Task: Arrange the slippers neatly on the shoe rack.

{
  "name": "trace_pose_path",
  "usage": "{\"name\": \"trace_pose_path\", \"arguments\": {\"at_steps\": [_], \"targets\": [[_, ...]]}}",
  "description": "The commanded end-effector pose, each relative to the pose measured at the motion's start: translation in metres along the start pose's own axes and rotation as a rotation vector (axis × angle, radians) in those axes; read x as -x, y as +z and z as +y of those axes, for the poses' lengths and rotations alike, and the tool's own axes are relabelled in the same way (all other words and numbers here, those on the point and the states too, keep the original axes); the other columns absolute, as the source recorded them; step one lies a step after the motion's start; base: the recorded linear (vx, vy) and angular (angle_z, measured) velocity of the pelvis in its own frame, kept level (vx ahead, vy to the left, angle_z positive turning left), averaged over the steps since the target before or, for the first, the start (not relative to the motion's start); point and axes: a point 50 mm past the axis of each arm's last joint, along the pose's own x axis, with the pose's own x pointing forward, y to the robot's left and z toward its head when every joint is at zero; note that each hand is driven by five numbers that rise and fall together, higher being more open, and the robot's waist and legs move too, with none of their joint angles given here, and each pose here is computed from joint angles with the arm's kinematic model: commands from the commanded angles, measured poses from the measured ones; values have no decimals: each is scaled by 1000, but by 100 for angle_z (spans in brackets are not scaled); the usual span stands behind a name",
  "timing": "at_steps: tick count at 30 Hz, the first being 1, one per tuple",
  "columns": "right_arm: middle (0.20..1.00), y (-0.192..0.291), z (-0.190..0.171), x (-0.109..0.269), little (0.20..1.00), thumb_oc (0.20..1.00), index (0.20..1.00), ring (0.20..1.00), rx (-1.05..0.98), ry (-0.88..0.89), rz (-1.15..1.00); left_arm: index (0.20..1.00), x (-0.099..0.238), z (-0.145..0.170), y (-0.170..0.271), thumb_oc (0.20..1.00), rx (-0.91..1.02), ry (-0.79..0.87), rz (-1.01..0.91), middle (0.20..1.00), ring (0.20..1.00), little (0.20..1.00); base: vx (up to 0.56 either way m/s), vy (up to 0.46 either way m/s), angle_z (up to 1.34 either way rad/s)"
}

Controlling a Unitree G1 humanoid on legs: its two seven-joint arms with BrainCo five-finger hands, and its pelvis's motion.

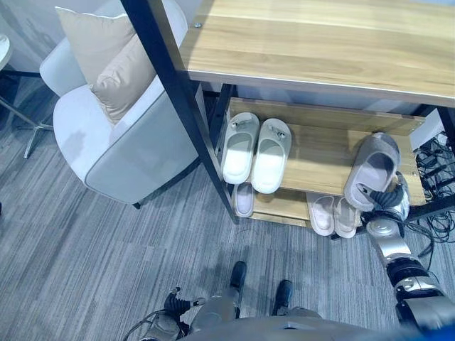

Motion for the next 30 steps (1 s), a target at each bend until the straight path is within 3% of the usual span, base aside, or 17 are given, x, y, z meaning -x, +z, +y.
{"name": "trace_pose_path", "arguments": {"at_steps": [1, 15, 28, 30], "targets": [[1000, 27, 2, -1, 1000, 1000, 1000, 1000, -64, 27, -139, 1000, 3, -23, 1, 1000, -10, -43, 42, 1000, 1000, 1000, 21, -1, 4], [1000, 61, -61, -35, 1000, 1000, 1000, 1000, 318, -274, -352, 1000, 3, -23, 8, 1000, -54, -53, -16, 1000, 1000, 1000, 1, 0, 0], [1000, 84, -61, -61, 1000, 1000, 1000, 1000, 329, -246, -321, 1000, 1, -21, 17, 1000, -42, -54, -44, 1000, 1000, 1000, 1, -2, 7], [200, 80, -61, -63, 200, 200, 200, 200, 363, -240, -305, 1000, 1, -22, 18, 1000, -40, -54, -47, 1000, 1000, 1000, 0, 0, 0]]}}
